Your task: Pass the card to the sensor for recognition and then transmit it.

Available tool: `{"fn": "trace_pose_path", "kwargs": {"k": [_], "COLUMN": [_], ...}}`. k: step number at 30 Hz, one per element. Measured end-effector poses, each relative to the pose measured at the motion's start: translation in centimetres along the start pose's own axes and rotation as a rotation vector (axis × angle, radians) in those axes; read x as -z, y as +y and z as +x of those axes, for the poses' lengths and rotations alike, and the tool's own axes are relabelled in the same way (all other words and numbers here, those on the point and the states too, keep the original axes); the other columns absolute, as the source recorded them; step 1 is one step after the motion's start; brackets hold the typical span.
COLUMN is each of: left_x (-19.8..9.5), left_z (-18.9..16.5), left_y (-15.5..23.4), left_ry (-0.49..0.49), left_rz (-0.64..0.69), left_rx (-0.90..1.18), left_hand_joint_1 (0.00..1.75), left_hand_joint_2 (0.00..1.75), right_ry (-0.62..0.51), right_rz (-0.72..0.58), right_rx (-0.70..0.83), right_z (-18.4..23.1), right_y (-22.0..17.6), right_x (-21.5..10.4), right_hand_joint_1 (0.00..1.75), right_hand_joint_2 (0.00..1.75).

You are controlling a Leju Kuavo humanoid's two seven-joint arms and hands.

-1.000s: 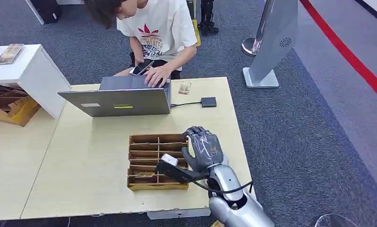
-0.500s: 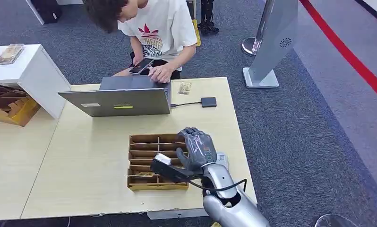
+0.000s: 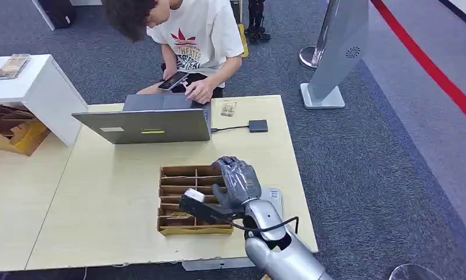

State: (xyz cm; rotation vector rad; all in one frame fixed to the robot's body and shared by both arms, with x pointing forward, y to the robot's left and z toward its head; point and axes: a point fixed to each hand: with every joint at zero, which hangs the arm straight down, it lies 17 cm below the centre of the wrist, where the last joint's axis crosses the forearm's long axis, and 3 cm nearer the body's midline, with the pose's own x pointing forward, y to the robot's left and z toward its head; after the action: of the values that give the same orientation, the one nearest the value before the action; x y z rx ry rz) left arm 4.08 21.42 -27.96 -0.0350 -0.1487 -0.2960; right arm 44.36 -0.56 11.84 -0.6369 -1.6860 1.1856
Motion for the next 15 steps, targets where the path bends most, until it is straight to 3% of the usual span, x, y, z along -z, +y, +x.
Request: {"fn": "trace_pose_path", "kwargs": {"k": [15], "left_x": [0.0], "left_z": [0.0], "left_y": [0.0], "left_ry": [0.005], "left_rz": [-0.002], "left_rx": [0.006], "left_hand_joint_1": [0.0], "left_hand_joint_2": [0.0], "right_ry": [0.054], "right_rz": [0.028], "right_rx": [-0.045], "right_z": [-2.5], "right_y": [0.7], "right_x": [0.8], "right_hand_joint_1": [0.8], "right_hand_joint_2": [1.75]}}
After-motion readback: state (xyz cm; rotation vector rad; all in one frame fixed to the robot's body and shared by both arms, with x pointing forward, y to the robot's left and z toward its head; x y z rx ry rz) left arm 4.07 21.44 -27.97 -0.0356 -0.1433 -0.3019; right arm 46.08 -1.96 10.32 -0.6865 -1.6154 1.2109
